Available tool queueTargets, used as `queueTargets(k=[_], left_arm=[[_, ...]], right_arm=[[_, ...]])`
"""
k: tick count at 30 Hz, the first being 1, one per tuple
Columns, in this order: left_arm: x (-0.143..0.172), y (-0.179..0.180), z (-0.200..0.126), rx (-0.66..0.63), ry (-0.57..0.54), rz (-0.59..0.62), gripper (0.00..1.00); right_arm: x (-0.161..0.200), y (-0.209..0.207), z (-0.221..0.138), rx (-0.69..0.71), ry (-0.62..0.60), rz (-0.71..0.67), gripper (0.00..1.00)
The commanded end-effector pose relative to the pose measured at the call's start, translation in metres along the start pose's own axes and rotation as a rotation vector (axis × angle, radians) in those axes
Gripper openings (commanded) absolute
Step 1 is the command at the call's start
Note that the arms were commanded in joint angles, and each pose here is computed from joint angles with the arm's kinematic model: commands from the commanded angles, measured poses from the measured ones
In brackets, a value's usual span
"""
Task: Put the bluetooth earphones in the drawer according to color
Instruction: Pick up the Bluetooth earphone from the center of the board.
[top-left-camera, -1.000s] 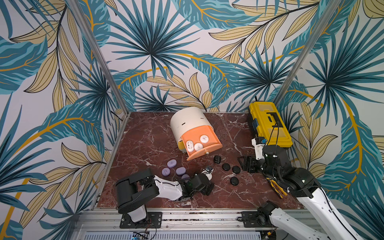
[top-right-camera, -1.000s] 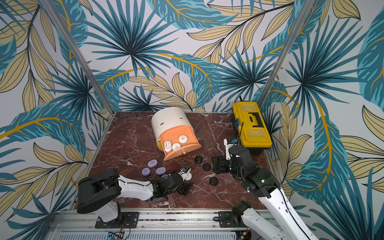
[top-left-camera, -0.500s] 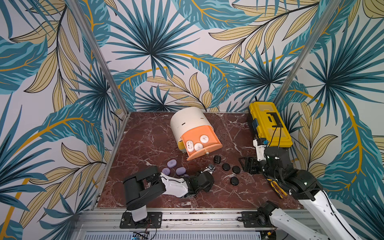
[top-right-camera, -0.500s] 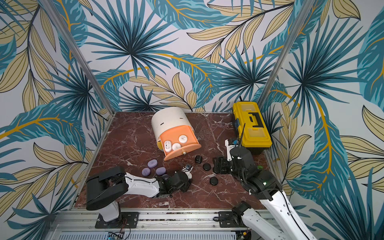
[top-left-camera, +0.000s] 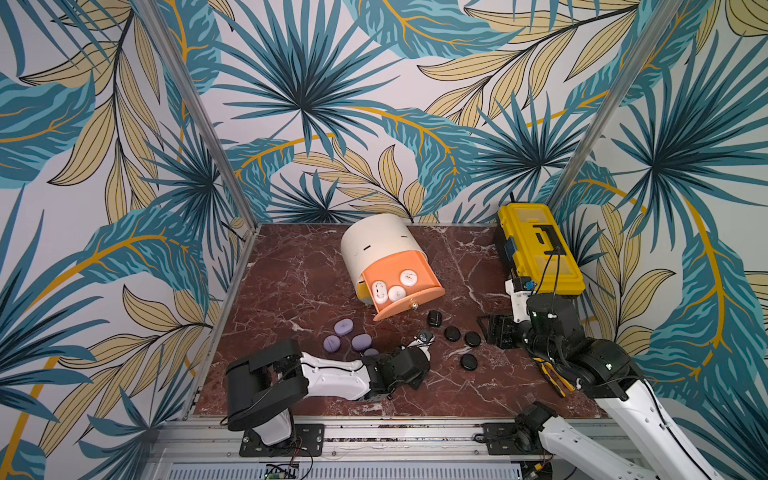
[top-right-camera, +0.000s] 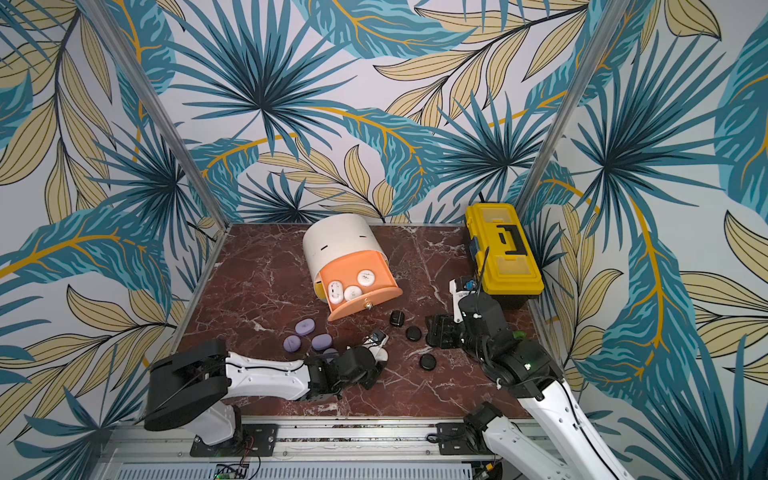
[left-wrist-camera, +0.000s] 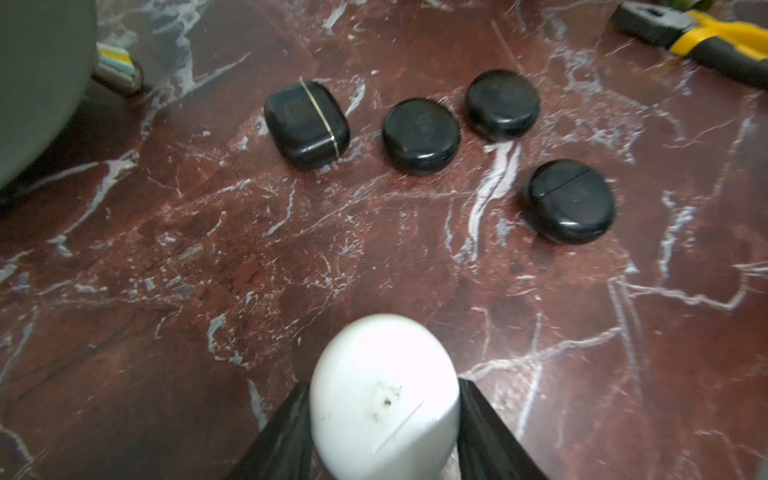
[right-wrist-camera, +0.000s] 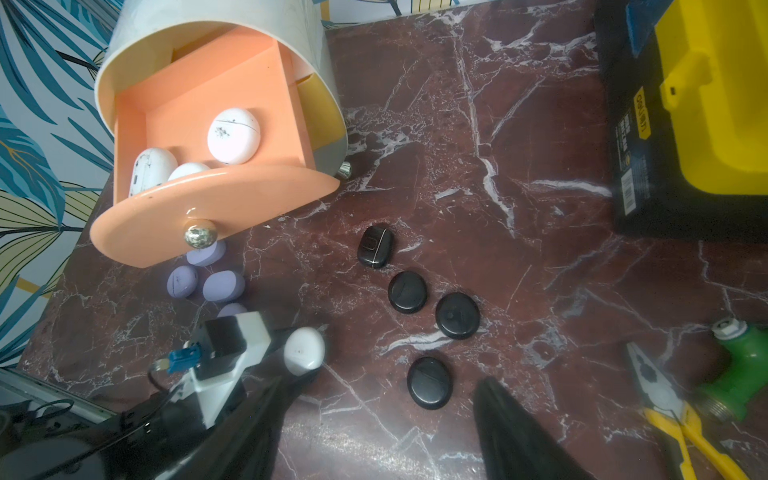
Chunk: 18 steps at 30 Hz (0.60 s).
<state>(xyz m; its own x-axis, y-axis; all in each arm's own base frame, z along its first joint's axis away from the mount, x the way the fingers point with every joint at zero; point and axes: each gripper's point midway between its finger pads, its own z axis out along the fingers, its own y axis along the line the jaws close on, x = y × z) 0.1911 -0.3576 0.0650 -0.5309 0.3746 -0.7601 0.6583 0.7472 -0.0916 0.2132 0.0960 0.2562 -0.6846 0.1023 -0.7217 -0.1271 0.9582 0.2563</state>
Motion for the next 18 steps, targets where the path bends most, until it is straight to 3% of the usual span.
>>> queueTargets(k=[1,10,18], left_arm=[[-0.009,-0.01,-0.018,0.045,0.007,0.013,0.51],[-0.07,-0.034,-0.079,0.17,-0.05,0.049,0.52],[-0.14,-0.016,-0.13,0.146,-0.163,0.054,0.54]], right_arm=[[0.008,-0.009,0.004,0.039,0.018,-0.004,0.77],[0.008,-0.02,0.009,0.111,0.021,0.014,0.77],[0.01,-0.023,0.014,0.131,0.037,0.011,0.78]])
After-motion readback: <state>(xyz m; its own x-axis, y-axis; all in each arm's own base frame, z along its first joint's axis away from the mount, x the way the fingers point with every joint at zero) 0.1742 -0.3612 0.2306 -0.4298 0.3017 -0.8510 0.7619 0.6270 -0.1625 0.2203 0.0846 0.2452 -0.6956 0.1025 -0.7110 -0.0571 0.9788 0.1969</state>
